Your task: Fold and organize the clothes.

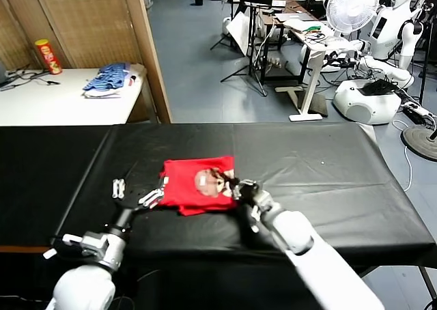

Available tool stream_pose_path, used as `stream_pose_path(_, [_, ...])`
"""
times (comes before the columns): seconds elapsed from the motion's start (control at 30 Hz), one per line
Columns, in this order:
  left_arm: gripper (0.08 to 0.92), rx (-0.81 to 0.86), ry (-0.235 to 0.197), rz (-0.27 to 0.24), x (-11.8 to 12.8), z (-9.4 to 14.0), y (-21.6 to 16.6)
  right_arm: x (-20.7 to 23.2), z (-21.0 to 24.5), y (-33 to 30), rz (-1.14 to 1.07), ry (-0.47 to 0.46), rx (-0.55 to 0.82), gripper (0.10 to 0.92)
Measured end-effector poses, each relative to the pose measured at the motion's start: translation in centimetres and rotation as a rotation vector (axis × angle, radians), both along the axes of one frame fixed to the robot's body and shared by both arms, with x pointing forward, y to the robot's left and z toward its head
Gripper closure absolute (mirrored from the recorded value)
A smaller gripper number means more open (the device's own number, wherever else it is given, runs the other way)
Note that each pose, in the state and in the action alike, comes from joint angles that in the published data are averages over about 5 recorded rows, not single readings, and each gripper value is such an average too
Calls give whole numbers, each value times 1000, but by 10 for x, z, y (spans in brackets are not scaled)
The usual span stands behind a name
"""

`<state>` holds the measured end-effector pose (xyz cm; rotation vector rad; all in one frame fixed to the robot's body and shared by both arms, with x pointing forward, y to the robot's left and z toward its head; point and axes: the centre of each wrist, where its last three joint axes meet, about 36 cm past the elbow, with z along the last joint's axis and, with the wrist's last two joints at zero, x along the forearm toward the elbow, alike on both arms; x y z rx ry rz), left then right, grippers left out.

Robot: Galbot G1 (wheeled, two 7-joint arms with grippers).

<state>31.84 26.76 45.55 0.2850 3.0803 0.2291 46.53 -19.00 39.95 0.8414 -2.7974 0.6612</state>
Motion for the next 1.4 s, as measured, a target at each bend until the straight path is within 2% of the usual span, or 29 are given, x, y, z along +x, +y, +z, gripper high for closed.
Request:
stream_pose_path(0.23, [201,-28,28,30,1,-16,8,-27,3,-40,44,-191,6,384])
stream_pose_path(0.37, [201,-54,93,85,-2,-23,12,-53,5,-48,-3,-224,59,245])
stream_pose_path(0.5, [201,-87,166,137,-8,-22,14,-85,12,-49,-115,-203,146,226])
stream_pose_path(0.7, [201,-98,238,157,-28,-19,15,-141,22,-47,-316,-77,264,224])
stream_pose_path(0.97, [201,-132,398,171,-65,-16,10,-208,38,-41,-511,56,271,224])
stream_pose_path(1.1, [201,-141,460,182,-77,-7,6,-230,45,-38,-572,138,278,224])
stream_pose_path(1.23, [201,-147,488,182,-82,2,3,-241,47,-37,-591,178,281,224])
stream_pose_path(1.4, [201,-151,493,173,-84,7,1,-247,49,-36,-593,189,282,224])
